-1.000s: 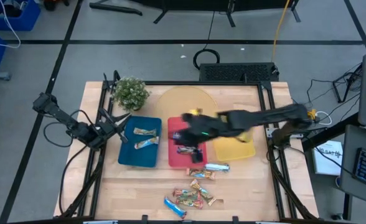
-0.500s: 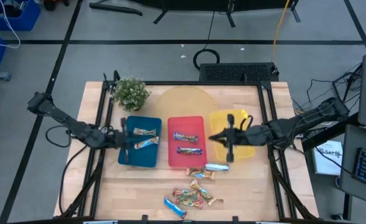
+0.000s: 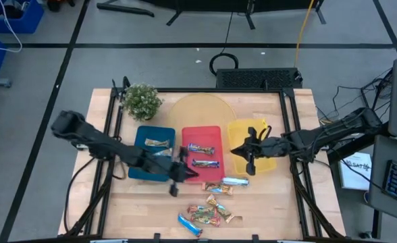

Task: Pick and place Granola Bars by type
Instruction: Put the yellow granola bar into the blue bin

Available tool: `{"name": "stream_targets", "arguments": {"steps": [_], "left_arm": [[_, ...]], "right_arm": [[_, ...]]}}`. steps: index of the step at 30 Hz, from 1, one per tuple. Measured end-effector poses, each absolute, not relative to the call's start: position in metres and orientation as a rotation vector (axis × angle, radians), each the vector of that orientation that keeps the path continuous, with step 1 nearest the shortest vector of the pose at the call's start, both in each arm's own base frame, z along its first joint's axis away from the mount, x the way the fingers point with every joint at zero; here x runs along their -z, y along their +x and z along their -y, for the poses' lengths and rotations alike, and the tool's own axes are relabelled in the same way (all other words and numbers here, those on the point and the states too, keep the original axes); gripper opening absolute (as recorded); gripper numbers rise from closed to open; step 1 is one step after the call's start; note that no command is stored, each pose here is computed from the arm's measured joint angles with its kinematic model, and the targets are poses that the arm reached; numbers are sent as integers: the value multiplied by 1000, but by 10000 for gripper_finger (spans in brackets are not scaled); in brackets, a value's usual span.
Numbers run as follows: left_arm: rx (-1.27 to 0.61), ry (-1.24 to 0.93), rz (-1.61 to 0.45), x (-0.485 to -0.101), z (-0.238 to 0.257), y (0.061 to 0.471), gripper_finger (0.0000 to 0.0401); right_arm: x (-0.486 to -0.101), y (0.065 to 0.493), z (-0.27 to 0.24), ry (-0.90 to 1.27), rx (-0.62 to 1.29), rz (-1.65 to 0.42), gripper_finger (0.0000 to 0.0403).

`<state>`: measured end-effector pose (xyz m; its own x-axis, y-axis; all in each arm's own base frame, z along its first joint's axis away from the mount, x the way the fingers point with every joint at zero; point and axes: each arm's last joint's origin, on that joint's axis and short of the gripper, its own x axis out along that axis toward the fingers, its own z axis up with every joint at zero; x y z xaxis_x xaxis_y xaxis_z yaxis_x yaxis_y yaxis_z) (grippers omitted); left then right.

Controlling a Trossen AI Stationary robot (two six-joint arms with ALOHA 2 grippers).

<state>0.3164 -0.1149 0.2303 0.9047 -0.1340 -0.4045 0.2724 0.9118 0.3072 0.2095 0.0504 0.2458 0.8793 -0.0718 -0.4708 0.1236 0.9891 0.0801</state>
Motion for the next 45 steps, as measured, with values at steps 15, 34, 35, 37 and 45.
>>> {"name": "stream_targets", "arguments": {"steps": [15,34,35,37,45], "left_arm": [[349,402,-718,-177,159,411,170],[358,324,-816,-154,141,424,162],[355,325,-817,-153,140,424,159],[346,319,-818,-148,141,426,154],[247,355,-801,-136,142,430,153]], "right_arm": [[-241,203,-63,112,53,-545,0],[-241,203,-63,77,42,-542,0],[-241,203,-63,77,42,-542,0],[-241,203,-63,77,42,-540,0],[-221,200,-62,66,34,-520,0]]}}
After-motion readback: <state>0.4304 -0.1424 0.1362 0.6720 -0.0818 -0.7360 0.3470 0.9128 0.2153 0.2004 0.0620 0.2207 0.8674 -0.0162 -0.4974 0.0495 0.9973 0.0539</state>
